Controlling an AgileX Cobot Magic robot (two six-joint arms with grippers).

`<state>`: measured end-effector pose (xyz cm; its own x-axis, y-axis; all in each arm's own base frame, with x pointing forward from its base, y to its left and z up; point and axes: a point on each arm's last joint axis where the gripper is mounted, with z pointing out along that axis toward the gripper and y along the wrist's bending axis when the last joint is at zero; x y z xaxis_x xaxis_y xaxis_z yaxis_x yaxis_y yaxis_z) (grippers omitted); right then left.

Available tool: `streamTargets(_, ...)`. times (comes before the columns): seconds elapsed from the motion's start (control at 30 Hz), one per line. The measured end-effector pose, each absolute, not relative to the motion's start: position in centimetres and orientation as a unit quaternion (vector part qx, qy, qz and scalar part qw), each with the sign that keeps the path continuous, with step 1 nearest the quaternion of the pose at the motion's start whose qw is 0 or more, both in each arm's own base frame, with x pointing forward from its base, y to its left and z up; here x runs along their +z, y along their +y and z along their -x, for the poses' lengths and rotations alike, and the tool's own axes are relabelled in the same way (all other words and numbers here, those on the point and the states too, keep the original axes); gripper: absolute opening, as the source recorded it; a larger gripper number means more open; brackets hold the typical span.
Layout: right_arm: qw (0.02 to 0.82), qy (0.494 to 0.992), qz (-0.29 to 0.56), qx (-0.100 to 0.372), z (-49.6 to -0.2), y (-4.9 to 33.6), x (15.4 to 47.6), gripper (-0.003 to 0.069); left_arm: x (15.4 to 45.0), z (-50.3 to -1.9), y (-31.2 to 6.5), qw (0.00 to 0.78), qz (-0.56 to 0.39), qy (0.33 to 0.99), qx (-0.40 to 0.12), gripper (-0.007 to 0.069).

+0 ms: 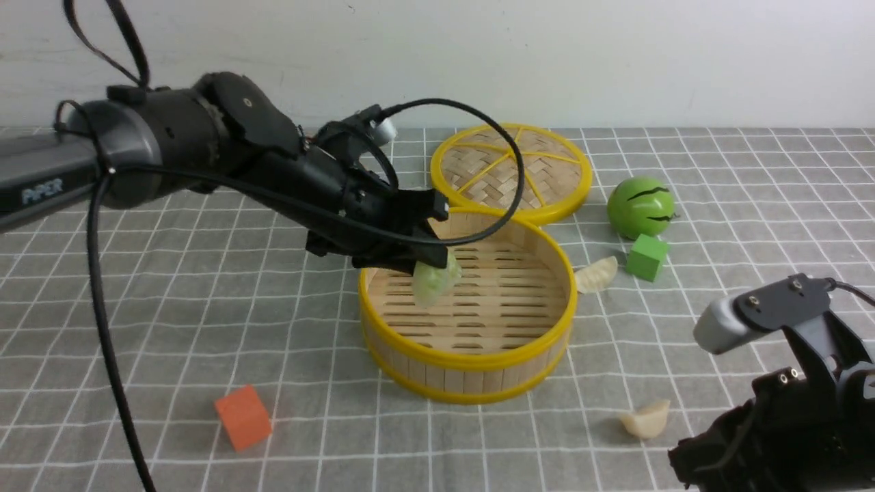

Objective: Put the dumplings into the steamer on the table with the grey tablecloth.
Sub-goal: 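Place the dumpling into the bamboo steamer basket with the left gripper, then reach for and grasp a dumpling lying on the table beside the steamer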

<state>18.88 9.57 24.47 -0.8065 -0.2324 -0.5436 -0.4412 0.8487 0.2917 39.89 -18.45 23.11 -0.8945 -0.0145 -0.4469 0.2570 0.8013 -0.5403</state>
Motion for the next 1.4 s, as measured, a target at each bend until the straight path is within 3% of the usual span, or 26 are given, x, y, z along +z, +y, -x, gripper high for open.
streamTargets(0.27, 0.244, 0.930, 0.180, 0.206, -19.1, 9.6, 24.1, 0.0095, 20.0, -39.7, -21.4, 0.217, -0.079, 0.930, -0.288, 0.0227)
streamTargets(0.5, 0.240, 0.932, 0.178, 0.205, -19.3, 9.7, 23.8, 0.0101, 20.0, -39.8, -22.2, 0.242, -0.111, 0.927, -0.265, 0.0498)
streamTargets(0.67, 0.266, 0.927, 0.171, 0.203, -19.9, 9.8, 24.5, 0.0116, 23.5, -39.9, -21.9, 0.252, -0.155, 0.921, -0.254, 0.0566)
streamTargets(0.87, 0.340, 0.915, 0.086, 0.200, -23.7, 9.4, 26.5, 0.0186, 32.9, -37.7, -19.4, 0.285, -0.171, 0.923, -0.193, 0.0453)
streamTargets(1.03, 0.328, 0.925, 0.022, 0.190, -30.0, 7.8, 26.1, 0.0286, 38.7, -33.2, -15.0, 0.294, -0.140, 0.942, -0.081, 0.0215)
streamTargets(1.2, 0.301, 0.933, -0.020, 0.196, -35.4, 7.8, 23.8, 0.0348, 40.4, -28.3, -12.0, 0.297, -0.114, 0.947, -0.048, 0.0001)
streamTargets(1.4, 0.298, 0.933, -0.044, 0.196, -40.8, 8.5, 21.6, 0.0393, 39.4, -22.2, -9.0, 0.314, -0.100, 0.943, -0.046, -0.0014)
